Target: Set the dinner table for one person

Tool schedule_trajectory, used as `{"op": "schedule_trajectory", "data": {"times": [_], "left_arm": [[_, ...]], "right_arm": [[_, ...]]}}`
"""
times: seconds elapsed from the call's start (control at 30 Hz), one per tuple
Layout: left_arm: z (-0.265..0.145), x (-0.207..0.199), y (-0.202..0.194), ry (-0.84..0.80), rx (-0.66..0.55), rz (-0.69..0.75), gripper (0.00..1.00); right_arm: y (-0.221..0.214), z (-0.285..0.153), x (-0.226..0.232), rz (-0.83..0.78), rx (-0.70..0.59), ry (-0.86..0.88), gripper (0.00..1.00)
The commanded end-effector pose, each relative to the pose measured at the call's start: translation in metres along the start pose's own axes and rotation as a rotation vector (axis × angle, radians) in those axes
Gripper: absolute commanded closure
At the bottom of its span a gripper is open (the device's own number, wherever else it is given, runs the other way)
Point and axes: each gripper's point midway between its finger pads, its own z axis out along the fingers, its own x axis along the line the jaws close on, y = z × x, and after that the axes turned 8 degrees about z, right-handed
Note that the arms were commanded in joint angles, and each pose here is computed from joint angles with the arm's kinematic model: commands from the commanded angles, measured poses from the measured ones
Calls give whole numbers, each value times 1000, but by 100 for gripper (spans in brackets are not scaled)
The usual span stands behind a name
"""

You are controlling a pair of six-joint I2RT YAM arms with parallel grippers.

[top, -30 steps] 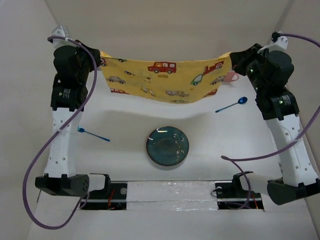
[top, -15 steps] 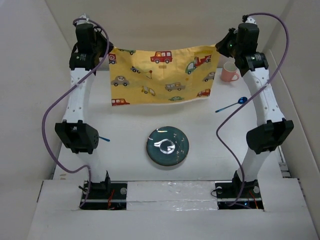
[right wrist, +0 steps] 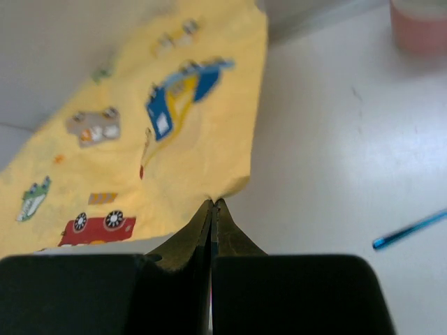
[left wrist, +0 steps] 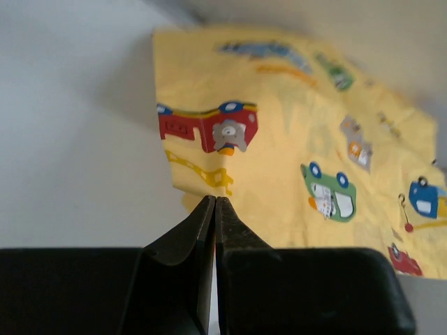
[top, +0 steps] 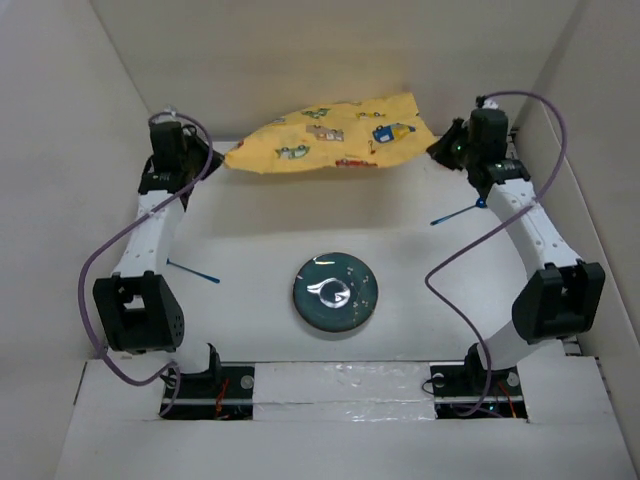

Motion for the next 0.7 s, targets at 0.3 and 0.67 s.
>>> {"op": "schedule_trajectory", "data": {"times": [0.3,0.67], "left_arm": [[65,112,-183,175,374,-1,100],[23,140,-214,288,425,19,100]], "right_arm": [[-139,42,-126,43,282,-235,100],[-188,-6,-160,76,382,-300,100]]}}
